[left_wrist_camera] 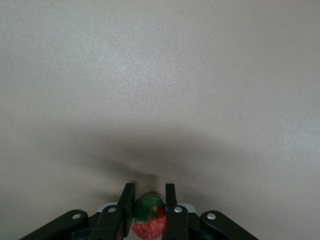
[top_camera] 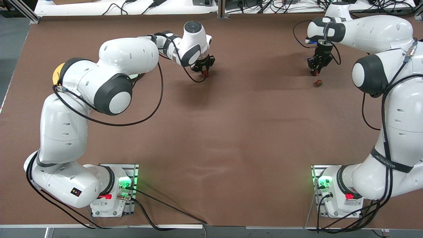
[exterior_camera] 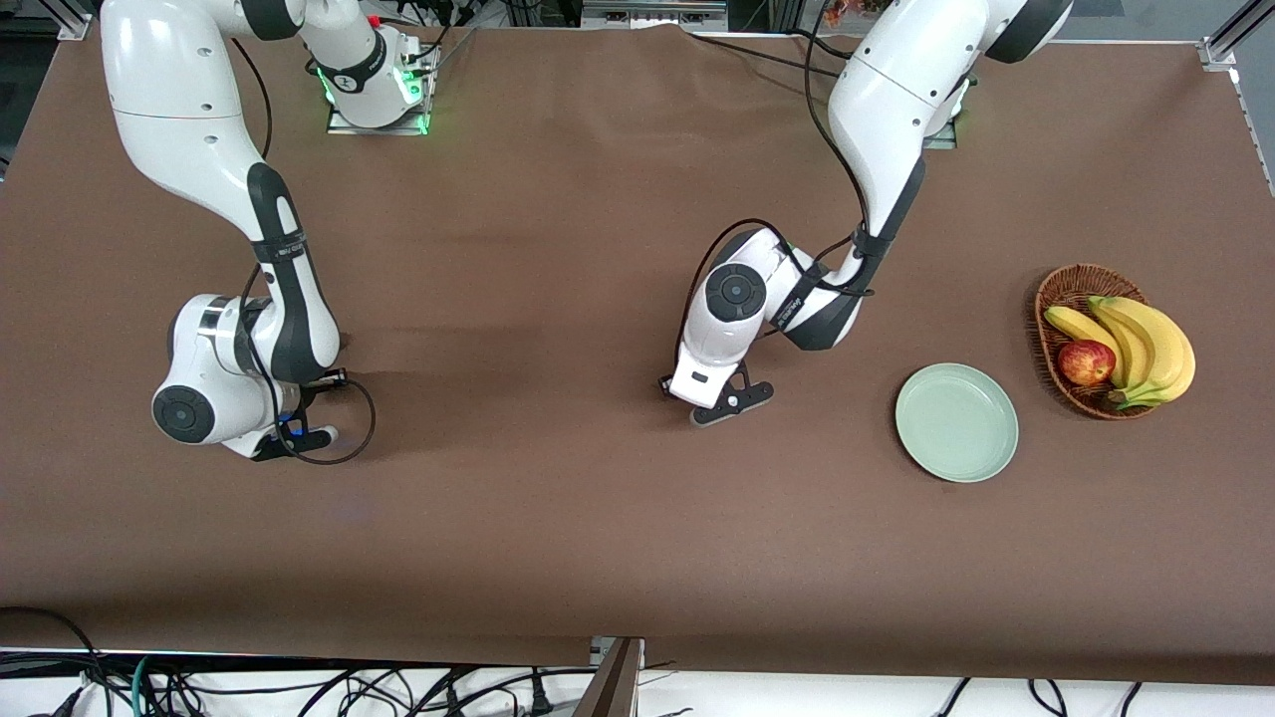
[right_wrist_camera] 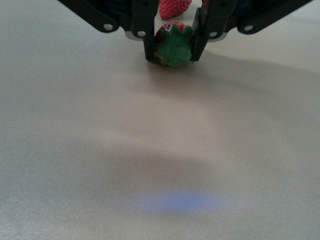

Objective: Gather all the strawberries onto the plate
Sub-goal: 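Place the strawberry on the plate with the left gripper while the right gripper carries another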

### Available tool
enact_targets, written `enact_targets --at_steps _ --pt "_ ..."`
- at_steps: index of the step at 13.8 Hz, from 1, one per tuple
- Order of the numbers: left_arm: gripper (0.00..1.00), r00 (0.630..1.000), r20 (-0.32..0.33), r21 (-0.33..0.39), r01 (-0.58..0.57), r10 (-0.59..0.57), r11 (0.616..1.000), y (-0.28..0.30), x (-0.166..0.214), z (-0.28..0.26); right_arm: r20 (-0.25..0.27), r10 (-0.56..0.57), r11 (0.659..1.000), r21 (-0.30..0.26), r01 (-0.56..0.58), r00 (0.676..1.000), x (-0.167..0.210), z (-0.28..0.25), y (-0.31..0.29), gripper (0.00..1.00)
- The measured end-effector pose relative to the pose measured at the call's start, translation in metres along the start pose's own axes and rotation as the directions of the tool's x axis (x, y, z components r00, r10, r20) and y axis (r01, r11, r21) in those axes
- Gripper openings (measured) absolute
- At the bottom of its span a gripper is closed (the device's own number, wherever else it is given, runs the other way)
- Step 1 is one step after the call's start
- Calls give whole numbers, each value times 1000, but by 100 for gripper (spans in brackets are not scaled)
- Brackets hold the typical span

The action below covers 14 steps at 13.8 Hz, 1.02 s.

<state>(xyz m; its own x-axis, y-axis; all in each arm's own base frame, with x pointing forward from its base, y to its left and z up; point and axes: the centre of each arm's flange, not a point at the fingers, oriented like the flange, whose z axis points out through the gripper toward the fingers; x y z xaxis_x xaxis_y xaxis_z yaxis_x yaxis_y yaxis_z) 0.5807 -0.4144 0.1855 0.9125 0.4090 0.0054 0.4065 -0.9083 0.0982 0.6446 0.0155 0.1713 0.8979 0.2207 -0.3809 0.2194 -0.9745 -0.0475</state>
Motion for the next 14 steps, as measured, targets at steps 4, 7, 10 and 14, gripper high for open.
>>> enact_targets --at_steps 4,7,10,14 --pt "29 999 21 60 -36 35 998 -11 31 -28 20 22 1000 22 -22 1000 2 -28 -32 32" --pt "29 985 73 123 -164 156 979 -47 85 -88 10 95 993 65 -96 995 12 -45 -90 32" --pt "29 935 135 132 -344 327 930 -112 148 -128 34 202 961 187 -205 979 17 -43 -152 32" --pt "29 788 231 78 -600 571 796 -191 203 -134 -4 384 880 305 -365 923 25 -49 -257 32"
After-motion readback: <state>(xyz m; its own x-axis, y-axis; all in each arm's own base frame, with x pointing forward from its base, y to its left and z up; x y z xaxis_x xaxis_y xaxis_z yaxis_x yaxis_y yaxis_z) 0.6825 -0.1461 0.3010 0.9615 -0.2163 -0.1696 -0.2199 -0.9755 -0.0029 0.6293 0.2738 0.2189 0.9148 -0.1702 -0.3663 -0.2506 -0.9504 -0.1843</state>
